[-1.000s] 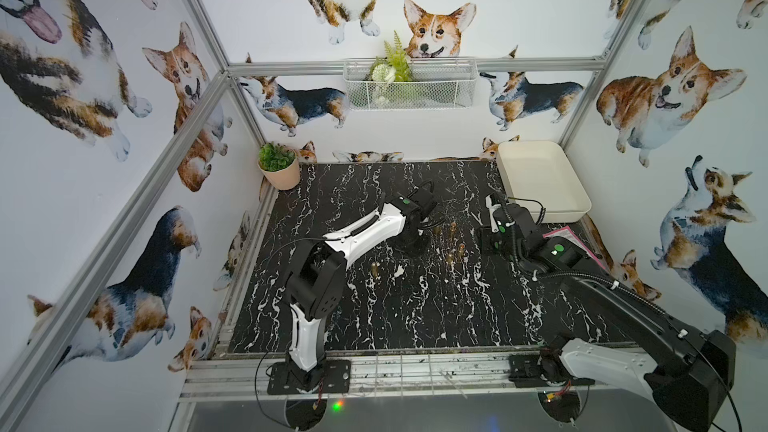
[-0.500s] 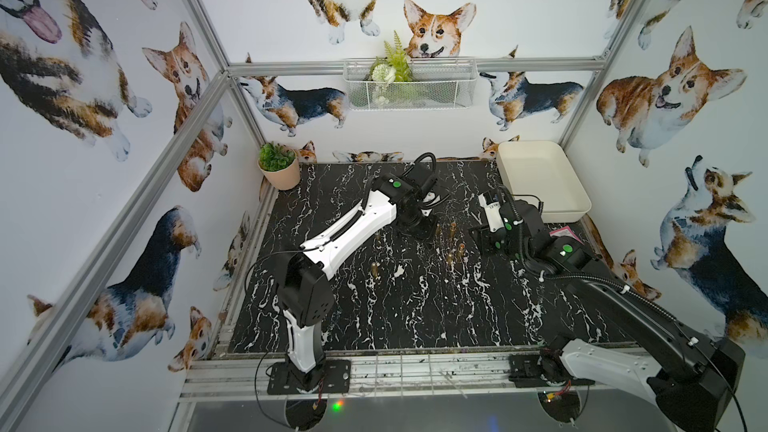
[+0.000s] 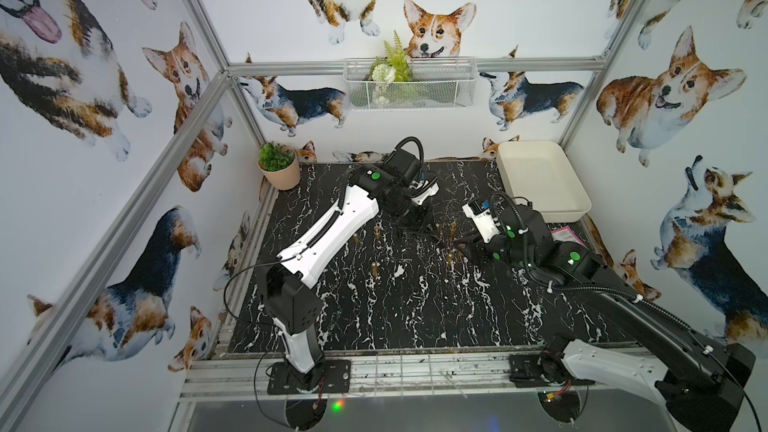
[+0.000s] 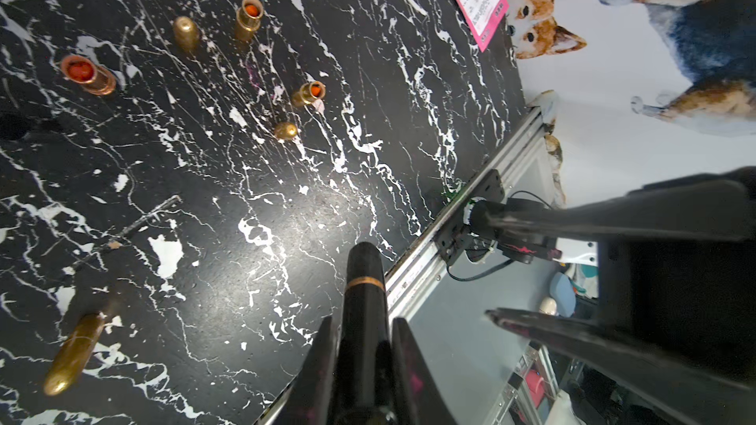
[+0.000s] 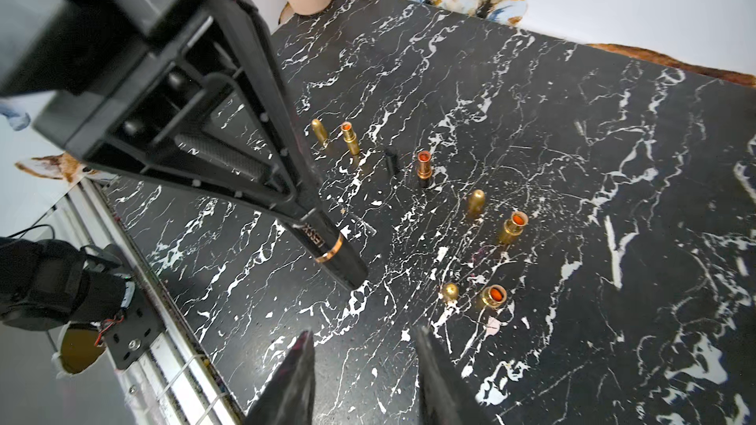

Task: Open the lipstick cap
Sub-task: Open the cover of the lipstick, then place the cover at the center of the board.

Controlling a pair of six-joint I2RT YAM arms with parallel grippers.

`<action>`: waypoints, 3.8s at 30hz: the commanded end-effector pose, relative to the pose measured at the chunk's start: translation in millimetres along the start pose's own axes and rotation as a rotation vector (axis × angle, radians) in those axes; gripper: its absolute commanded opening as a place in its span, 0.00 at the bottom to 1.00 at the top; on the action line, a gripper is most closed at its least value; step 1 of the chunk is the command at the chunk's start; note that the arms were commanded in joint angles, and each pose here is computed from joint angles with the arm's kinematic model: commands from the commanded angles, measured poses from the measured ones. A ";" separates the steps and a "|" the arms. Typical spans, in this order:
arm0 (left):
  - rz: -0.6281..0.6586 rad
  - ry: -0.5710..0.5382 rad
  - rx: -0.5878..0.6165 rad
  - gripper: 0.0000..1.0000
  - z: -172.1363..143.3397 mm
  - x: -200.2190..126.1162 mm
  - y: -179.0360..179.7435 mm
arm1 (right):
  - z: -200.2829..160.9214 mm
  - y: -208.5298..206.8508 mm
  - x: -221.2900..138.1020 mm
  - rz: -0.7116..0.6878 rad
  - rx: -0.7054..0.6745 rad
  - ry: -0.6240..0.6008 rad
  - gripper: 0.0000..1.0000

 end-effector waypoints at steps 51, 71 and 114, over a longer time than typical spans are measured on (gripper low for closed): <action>-0.156 0.020 -0.022 0.00 3.7 -12.8 -12.7 | -5.8 30.0 15.1 0.168 -0.080 0.030 0.05; -0.076 -0.140 -0.134 0.00 31.2 -43.8 34.5 | -28.7 31.8 7.2 0.160 -0.060 0.062 0.00; 0.603 -0.345 -0.015 0.00 12.7 118.9 163.7 | 2.4 -3.0 -20.8 -0.086 -0.063 -0.143 0.00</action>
Point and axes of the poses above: each gripper's point midway between its finger pads, its own x axis out along the fingers, its own y axis along the line the jaws close on, z = x × y, the point moved 2 cm from there along -x, back along the fingers, and after that the axes turned 4 degrees about -x, right-handed, at the moved point
